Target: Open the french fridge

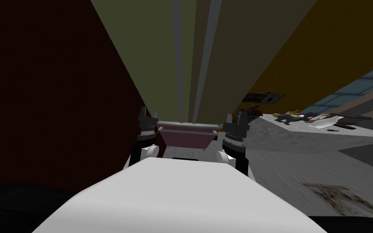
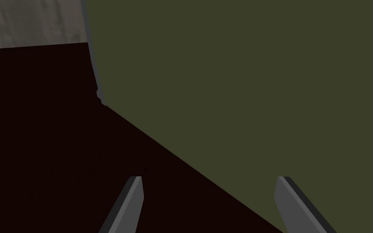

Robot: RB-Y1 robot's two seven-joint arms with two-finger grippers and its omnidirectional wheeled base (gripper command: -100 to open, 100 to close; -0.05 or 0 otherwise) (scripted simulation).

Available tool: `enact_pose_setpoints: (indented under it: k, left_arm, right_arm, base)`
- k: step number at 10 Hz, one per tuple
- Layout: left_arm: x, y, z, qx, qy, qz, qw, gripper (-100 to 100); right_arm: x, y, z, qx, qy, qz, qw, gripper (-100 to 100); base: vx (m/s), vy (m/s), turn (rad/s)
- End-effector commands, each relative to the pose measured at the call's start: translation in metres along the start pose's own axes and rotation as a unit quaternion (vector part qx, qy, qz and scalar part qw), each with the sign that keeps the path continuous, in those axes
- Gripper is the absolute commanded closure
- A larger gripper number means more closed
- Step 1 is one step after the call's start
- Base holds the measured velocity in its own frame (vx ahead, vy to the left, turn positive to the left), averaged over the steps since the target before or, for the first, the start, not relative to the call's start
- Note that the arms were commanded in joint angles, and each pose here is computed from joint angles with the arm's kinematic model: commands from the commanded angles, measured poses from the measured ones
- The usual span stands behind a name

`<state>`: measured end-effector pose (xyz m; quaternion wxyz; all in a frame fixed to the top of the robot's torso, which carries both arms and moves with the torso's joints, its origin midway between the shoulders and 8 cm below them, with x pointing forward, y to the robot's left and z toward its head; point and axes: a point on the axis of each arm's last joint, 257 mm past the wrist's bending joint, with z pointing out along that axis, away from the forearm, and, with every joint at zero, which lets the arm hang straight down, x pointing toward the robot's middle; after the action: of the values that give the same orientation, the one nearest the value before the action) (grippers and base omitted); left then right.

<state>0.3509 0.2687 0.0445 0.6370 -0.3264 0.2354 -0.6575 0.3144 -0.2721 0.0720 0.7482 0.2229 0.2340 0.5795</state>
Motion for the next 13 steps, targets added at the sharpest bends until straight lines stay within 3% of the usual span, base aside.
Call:
enact_pose_setpoints:
  k: [1, 9, 10, 13]
  left_arm:
    - [0.0000, 0.0000, 0.0000, 0.000, 0.000, 0.000, 1.0000, 0]
    - [0.0000, -0.0002, 0.0001, 0.000, 0.000, 0.000, 1.0000, 0]
    - [0.0027, 0.0011, -0.0006, -0.001, 0.015, 0.006, 0.9999, -100]
    - [0.0048, 0.0043, -0.0023, 0.000, 0.040, 0.017, 0.9990, -100]
  right_arm:
    - [0.0000, 0.0000, 0.0000, 0.000, 0.000, 0.000, 1.0000, 0]
    - [0.0000, 0.0002, 0.0001, 0.000, 0.000, 0.000, 1.0000, 0]
    - [0.0000, 0.0002, 0.0001, 0.000, 0.000, 0.000, 1.0000, 0]
    - [0.0000, -0.0001, -0.0001, 0.000, 0.000, 0.000, 1.0000, 0]
  base:
    - [0.000, 0.000, 0.000]
    - [0.000, 0.000, 0.000]
    - [0.010, -0.012, -0.009]
    - [0.014, -0.044, -0.012]
